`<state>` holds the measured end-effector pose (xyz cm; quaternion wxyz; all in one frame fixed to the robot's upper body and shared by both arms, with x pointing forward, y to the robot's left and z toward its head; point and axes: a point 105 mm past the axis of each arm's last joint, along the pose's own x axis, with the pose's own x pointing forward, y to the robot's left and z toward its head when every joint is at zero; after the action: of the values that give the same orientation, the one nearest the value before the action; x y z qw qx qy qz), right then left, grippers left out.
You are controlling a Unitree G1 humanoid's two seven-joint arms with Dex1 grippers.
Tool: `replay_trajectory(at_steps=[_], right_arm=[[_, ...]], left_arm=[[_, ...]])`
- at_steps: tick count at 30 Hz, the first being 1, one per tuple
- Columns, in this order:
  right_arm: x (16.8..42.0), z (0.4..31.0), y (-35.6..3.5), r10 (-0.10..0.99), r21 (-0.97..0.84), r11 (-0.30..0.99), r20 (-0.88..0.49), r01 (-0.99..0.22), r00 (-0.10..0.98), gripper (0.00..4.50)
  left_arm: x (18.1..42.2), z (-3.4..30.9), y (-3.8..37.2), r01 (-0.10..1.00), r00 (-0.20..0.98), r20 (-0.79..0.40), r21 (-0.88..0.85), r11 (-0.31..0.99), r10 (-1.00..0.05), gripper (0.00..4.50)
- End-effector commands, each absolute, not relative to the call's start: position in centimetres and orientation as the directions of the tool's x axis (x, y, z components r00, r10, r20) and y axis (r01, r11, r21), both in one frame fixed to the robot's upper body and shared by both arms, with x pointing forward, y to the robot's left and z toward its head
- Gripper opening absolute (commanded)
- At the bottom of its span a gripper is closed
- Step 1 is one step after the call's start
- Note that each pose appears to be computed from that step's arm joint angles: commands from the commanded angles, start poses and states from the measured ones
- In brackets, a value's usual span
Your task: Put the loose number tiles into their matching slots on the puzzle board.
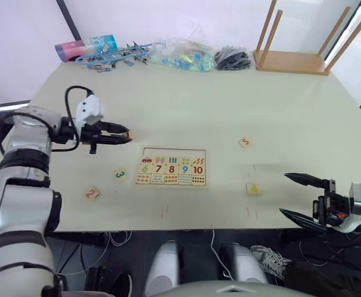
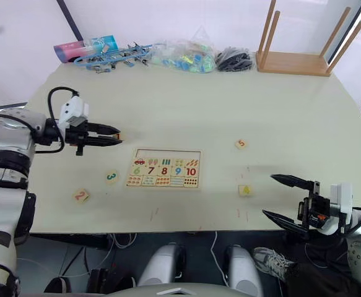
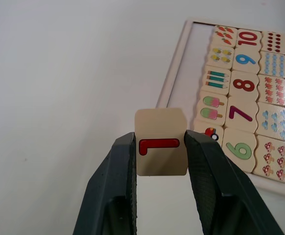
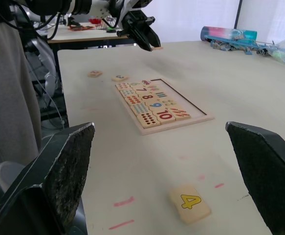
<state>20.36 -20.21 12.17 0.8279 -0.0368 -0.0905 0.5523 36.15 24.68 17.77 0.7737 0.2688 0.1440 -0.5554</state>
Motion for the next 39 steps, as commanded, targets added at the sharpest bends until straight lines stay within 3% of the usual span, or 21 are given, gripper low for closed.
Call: replay_trajectory(at_steps=[1, 16, 39], right_arm=[[20.1, 13.1, -20.0, 0.915, -0.211, 0.401, 0.125, -0.891, 0.382, 4.50], [19.4, 13.1, -20.2, 0.888, -0.223, 0.459, 0.128, -0.860, 0.441, 4.50], [19.0, 13.1, -20.5, 0.882, -0.232, 0.471, 0.119, -0.851, 0.456, 4.50]], left_arm=[[36.1, 18.6, 23.4, 0.949, 0.281, -0.539, 0.280, 0.145, -0.794, 0.97], [36.7, 15.9, 20.8, 0.964, 0.166, -0.676, 0.263, -0.025, -0.718, 0.97], [37.1, 15.8, 21.3, 0.962, 0.196, -0.701, 0.273, -0.005, -0.685, 0.97]])
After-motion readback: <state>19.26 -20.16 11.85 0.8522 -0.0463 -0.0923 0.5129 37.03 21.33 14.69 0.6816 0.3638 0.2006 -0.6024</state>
